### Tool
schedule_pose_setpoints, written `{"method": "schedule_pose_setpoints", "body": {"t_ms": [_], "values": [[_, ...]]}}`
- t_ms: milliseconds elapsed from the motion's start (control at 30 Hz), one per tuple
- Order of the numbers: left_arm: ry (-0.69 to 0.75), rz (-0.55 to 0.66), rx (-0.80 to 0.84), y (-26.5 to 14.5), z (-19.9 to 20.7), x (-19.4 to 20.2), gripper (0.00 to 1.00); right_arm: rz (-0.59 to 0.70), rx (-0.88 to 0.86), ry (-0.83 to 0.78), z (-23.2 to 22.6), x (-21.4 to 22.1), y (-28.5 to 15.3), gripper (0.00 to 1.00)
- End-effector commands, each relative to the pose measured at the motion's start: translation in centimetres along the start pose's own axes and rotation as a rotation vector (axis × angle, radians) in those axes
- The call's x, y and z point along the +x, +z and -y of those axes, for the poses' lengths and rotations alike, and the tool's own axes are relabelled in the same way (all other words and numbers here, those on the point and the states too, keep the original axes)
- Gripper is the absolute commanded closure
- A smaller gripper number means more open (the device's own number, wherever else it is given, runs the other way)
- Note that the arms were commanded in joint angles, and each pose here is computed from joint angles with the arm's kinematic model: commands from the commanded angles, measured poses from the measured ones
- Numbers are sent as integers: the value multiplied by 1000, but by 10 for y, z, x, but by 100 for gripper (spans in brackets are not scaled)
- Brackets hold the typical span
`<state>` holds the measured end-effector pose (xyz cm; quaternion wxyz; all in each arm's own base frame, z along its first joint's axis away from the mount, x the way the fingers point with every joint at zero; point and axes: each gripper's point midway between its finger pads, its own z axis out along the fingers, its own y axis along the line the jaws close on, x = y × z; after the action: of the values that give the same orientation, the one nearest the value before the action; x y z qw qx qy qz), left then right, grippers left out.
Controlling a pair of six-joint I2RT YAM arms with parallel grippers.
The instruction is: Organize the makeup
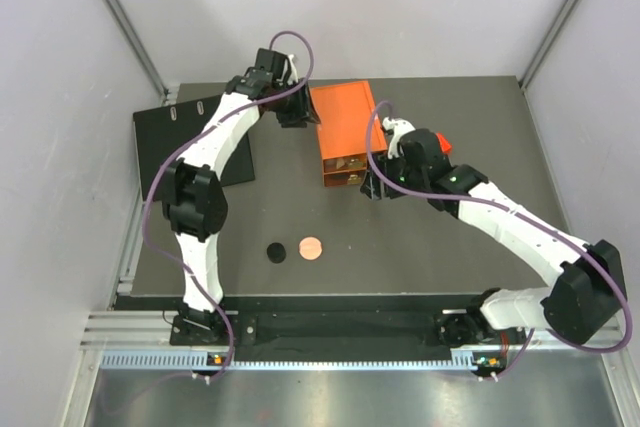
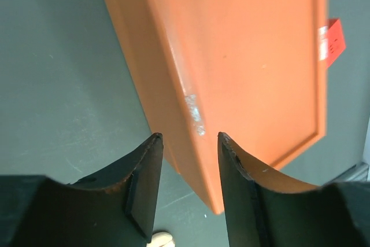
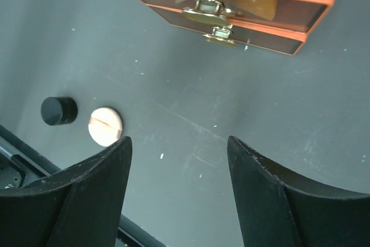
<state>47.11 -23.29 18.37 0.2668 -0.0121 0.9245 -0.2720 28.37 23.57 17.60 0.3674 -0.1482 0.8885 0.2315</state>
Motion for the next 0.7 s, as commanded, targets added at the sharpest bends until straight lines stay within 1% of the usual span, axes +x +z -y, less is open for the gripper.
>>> {"method": "schedule_pose_setpoints", "body": {"t_ms": [0,100,133,200,233,267,333,367,400,533,667], "values": [[92,185,20,-66,33,-47,53,113,-36,10,-17,-24,-12,33],[141,183,-14,-67,38,-44,62,107,-34,29,-18,-21,-8,34],[154,178,-12,-66,42,-41,71,107,-31,36,-17,-20,-5,34],[168,151,8,-58,48,-36,82,107,-31,45,-17,-19,0,34],[172,129,10,-48,47,-33,92,100,-34,38,-18,-16,4,34],[183,118,10,-48,51,-32,100,90,-31,41,-18,-14,9,34],[193,70,-2,-32,48,-23,100,89,-36,34,-19,-13,16,34],[210,67,-6,-32,51,-23,100,74,-30,33,-18,-8,23,34],[220,58,-9,-29,53,-20,100,85,-37,29,-20,-11,27,34],[229,21,-52,-11,42,-10,100,66,-35,3,-22,-6,46,35],[271,-8,-128,1,29,1,100,49,-28,7,-22,-3,63,35]]}}
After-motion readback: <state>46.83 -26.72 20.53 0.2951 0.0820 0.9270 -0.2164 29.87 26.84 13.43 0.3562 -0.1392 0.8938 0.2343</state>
